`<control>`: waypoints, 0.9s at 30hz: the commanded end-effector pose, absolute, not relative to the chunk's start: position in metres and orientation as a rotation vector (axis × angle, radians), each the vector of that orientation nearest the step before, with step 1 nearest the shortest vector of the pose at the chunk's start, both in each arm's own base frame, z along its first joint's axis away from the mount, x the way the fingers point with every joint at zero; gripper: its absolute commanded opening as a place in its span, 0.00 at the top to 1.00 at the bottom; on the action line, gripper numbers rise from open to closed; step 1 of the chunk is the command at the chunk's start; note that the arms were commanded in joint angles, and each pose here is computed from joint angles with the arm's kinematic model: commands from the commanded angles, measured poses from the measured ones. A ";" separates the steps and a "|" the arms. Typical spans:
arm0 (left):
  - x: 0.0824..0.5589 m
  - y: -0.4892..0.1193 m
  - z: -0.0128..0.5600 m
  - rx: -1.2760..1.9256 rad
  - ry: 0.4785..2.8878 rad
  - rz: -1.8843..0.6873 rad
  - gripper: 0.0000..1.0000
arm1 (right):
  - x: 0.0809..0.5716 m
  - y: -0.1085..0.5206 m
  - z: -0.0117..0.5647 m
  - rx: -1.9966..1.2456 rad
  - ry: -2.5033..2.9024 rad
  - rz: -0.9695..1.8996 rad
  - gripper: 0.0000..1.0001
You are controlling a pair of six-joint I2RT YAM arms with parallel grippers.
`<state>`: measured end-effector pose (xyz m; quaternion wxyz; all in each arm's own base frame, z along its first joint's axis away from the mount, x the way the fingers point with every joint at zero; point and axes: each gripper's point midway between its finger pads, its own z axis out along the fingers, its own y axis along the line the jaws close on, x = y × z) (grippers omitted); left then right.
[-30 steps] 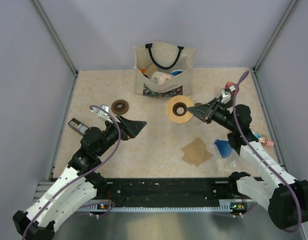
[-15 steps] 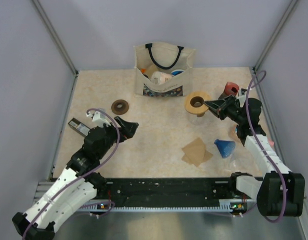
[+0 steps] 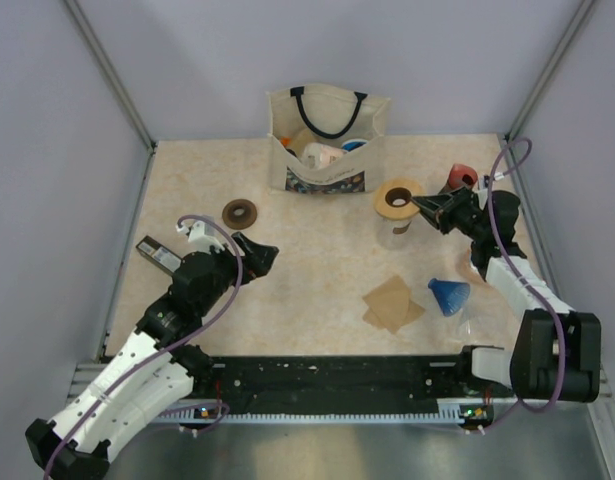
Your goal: Place the coffee filter in the dripper
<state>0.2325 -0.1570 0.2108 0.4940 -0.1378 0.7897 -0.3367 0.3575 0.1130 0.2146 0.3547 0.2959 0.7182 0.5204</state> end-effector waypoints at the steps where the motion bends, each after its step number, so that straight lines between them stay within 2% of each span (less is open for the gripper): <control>1: 0.235 -0.162 0.235 -0.313 1.852 -0.862 0.01 | 0.375 0.103 0.239 0.680 1.745 1.350 1.00; 19: 0.232 -0.161 0.230 -0.310 1.872 -0.858 0.01 | 0.372 0.109 0.195 0.709 1.799 1.397 1.00; 25: 0.230 -0.162 0.232 -0.303 1.867 -0.869 0.01 | 0.375 0.105 0.187 0.711 1.803 1.360 0.98; 27: 0.231 -0.162 0.230 -0.306 1.871 -0.867 0.01 | 0.375 0.103 0.182 0.720 1.818 1.333 0.93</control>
